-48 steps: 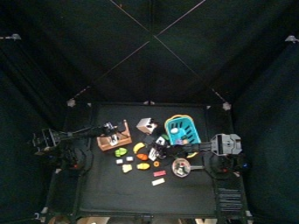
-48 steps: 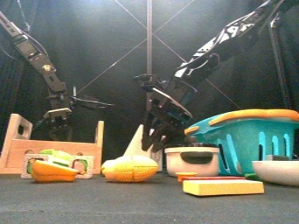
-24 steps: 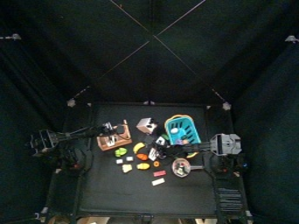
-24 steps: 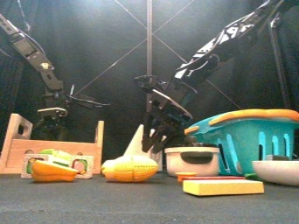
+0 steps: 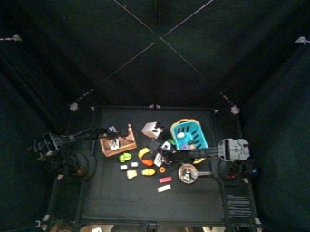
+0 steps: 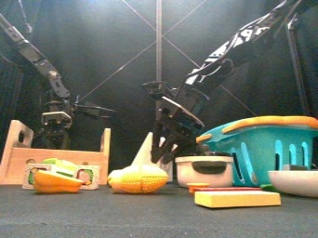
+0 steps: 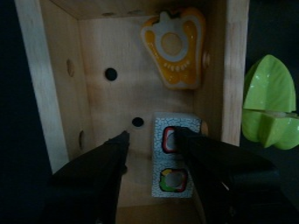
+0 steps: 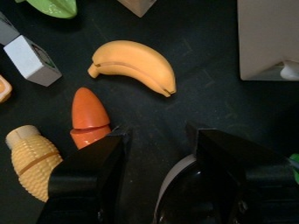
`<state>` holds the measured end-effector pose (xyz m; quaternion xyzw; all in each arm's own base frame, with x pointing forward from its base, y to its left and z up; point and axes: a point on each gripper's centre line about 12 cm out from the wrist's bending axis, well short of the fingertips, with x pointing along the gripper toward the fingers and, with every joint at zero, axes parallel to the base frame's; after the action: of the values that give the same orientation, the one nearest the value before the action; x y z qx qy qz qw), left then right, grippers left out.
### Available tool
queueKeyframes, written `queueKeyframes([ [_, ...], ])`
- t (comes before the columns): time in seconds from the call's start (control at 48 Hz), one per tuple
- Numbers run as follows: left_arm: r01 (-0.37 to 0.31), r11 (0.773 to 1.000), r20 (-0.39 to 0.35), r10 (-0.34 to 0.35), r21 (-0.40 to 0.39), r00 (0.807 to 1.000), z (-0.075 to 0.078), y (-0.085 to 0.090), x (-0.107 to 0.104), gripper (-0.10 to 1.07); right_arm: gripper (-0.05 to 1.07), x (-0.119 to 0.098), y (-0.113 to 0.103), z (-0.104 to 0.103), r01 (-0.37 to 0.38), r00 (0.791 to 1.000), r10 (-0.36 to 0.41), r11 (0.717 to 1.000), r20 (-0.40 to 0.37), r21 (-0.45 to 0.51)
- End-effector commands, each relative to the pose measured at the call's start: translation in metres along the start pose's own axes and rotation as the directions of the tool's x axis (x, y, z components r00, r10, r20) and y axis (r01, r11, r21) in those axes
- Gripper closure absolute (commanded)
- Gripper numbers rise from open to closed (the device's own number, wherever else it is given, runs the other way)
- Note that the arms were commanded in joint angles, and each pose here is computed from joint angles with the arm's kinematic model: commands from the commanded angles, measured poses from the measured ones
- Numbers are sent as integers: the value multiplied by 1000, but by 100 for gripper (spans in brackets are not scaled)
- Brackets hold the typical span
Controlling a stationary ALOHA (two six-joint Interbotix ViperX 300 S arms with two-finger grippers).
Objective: Grab white sushi piece
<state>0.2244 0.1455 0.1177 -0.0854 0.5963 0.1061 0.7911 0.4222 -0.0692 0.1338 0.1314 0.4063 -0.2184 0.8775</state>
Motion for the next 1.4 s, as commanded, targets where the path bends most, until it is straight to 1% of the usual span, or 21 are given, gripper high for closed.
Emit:
queueKeyframes([
  [0.0, -8, 1000, -6, 8, -6, 1000, 2, 5, 6, 13, 16, -6, 1, 12, -11, 999, 10, 1000, 31, 15],
  [0.125, -7, 1000, -19, 6, -20, 1000, 2, 8, 10, 15, 16, -6, 1, 11, -10, 1000, 10, 1000, 29, 16],
  [0.271, -8, 999, -28, 7, -43, 1000, 0, 12, 13, 27, 16, -6, 1, 11, -10, 1000, 10, 1000, 29, 16],
  [0.354, -15, 998, -17, 14, -62, 1000, 1, 15, 13, 34, 16, -6, 1, 12, -11, 999, 10, 1000, 31, 16],
  [0.417, -30, 996, 6, 30, -87, 1000, 4, 20, 11, 39, 16, -6, 2, 11, -11, 1000, 11, 1000, 29, 15],
  [0.479, -42, 993, 28, 45, -109, 999, 6, 24, 8, 42, 16, -6, 2, 11, -12, 1000, 12, 1000, 29, 14],
  [0.583, -58, 990, 61, 67, -127, 996, 10, 29, 0, 42, 16, -6, 3, 10, -13, 1000, 12, 1000, 28, 12],
  [0.729, -72, 987, 92, 86, -146, 992, 12, 33, -10, 42, 16, -6, 3, 9, -13, 1000, 13, 1000, 26, 11],
  [0.958, -88, 988, 126, 105, -129, 987, 11, 30, -24, 42, 16, -6, 4, 11, -15, 999, 14, 1000, 28, 13],
  [1.083, -103, 987, 178, 124, -127, 976, 15, 29, -39, 42, 16, -6, 4, 11, -15, 999, 15, 1000, 30, 13],
  [1.146, -105, 986, 193, 128, -127, 973, 14, 28, -46, 41, 16, -6, 4, 11, -16, 999, 16, 1000, 30, 12],
  [1.25, -83, 988, 203, 109, -129, 973, 13, 21, -55, 41, 16, -6, 5, 12, -17, 999, 16, 1000, 31, 12],
  [1.375, -27, 990, 189, 54, -142, 980, 9, 7, -54, 36, 16, -7, 4, 14, -17, 999, 16, 1000, 36, 13],
])
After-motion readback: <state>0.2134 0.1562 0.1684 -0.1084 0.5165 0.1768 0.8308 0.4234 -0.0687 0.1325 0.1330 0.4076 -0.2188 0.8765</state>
